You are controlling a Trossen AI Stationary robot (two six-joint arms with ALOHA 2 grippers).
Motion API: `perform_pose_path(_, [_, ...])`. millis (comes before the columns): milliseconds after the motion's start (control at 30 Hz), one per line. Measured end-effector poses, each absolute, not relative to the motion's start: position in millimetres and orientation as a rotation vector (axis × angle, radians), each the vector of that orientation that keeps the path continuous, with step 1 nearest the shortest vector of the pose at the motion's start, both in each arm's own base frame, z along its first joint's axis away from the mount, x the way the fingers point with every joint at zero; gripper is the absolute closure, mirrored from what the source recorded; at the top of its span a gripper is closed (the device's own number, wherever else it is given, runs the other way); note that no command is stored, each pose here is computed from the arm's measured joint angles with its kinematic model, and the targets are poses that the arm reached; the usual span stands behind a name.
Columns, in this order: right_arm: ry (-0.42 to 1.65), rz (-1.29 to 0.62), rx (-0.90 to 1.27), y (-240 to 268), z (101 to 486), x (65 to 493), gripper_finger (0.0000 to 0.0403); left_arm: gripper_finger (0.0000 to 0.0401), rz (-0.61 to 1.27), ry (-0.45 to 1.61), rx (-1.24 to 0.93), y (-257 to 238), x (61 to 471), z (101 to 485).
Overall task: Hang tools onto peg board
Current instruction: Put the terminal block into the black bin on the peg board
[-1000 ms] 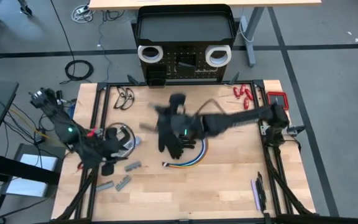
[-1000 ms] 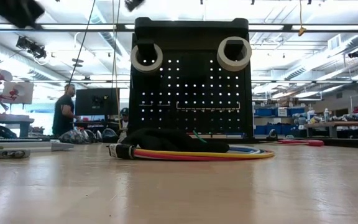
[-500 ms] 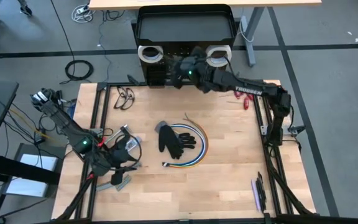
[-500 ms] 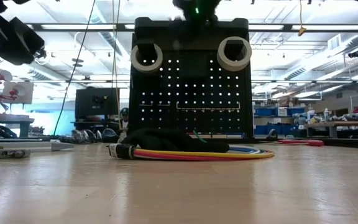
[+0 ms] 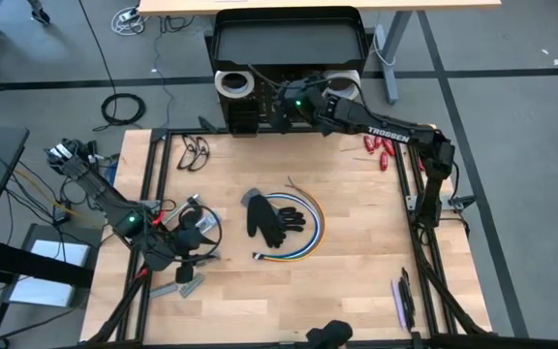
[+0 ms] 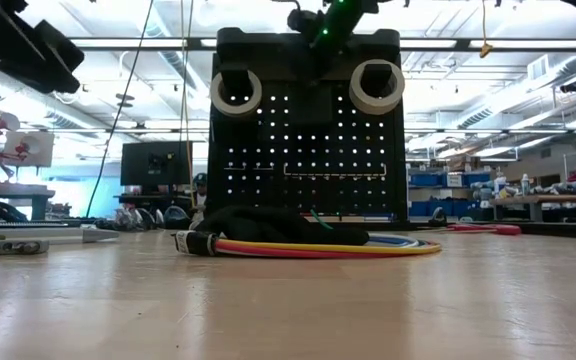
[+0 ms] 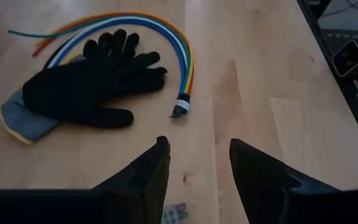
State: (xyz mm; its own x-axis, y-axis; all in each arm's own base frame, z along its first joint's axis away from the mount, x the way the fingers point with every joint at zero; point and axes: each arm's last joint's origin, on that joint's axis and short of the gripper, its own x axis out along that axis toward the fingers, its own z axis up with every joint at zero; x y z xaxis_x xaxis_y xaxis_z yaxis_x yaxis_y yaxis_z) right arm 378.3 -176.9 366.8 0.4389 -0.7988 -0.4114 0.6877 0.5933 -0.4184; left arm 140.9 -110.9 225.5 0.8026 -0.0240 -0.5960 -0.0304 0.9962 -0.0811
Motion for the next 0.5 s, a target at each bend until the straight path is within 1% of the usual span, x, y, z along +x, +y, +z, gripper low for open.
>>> perform_pose_path(167, [0.657, -0.913, -0.206, -165.7, 366.5, 377.7, 0.0240, 0.0226, 0.034, 0.764, -0.119, -106.0, 133.9, 224.9])
perform_pose_path(267, [0.635, -0.883, -0.241, -143.3, 380.5, 374.5, 0.0221, 0.0226, 0.059, 0.875, -0.210, -103.4, 128.1, 219.2])
perform_pose_path(400, [0.568, -0.819, -0.276, -101.2, 406.4, 365.4, 0.0211, 0.0226, 0.053, 0.977, -0.336, -106.3, 122.1, 215.9])
perform_pose_path(500, [0.519, -0.736, -0.296, -63.9, 420.2, 360.6, 0.0212, 0.0226, 0.036, 0.997, -0.390, -111.0, 118.7, 216.1])
